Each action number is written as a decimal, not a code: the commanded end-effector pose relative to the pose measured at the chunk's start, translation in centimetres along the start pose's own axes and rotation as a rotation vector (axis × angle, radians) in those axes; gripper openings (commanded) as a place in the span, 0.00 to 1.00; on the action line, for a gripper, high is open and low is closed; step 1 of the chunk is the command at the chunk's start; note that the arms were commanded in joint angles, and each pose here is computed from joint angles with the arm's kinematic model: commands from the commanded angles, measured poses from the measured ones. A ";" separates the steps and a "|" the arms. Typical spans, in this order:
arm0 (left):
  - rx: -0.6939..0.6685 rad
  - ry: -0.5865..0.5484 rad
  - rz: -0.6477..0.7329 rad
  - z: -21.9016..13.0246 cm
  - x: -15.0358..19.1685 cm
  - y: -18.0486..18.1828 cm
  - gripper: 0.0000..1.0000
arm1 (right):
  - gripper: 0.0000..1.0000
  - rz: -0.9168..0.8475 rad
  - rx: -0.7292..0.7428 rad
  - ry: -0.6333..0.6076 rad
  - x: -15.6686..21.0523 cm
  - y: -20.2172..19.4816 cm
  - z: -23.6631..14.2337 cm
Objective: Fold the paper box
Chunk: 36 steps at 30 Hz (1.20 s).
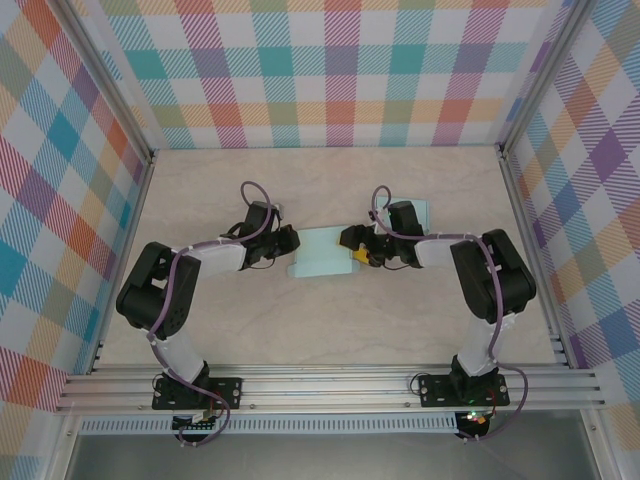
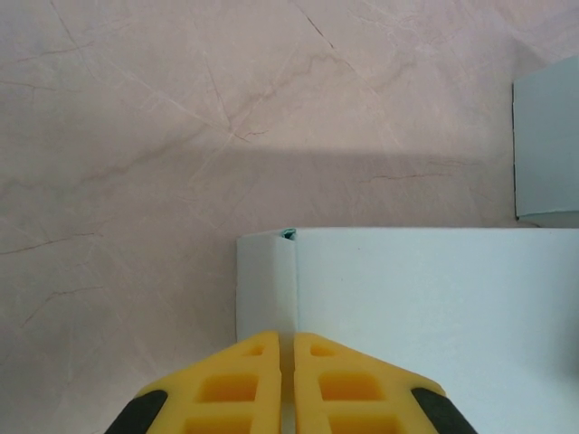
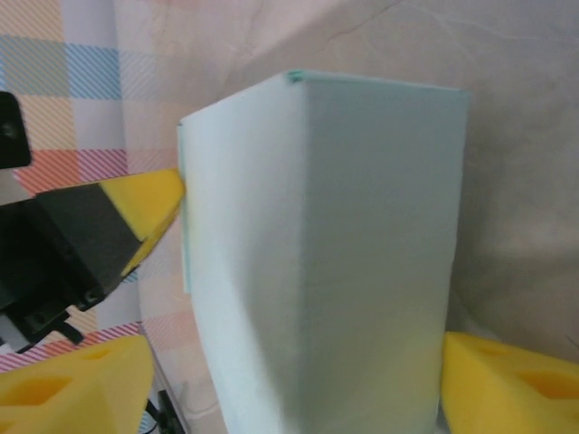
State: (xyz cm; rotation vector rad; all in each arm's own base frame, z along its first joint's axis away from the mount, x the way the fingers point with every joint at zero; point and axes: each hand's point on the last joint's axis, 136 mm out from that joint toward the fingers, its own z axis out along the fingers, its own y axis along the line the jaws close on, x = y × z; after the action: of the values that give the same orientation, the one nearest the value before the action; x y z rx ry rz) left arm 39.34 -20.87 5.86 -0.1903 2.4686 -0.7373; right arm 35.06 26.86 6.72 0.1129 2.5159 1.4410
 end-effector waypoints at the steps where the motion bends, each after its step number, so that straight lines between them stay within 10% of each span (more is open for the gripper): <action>1: -0.105 0.126 -0.056 0.9 3.9 3.9 0.10 | 0.70 -0.025 -0.125 0.009 -0.6 2.1 0.3; 12: -0.053 0.062 -0.019 -1.1 1.8 1.8 0.28 | 0.37 0.007 -0.133 0.004 -0.6 2.2 0.1; 23: 0.098 -0.220 0.170 -8.0 -1.7 -2.4 1.00 | 0.36 0.143 -0.151 0.017 -0.4 3.3 -2.1; 36: 0.273 -0.596 1.133 -14.6 7.1 -11.1 1.00 | 0.36 0.347 -0.189 0.129 1.7 3.5 -6.5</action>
State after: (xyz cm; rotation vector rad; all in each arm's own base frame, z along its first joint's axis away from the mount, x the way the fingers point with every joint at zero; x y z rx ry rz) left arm 24.92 -25.25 15.16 0.7448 1.7560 -0.6131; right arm 33.73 23.49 12.08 0.4349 2.4768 1.7702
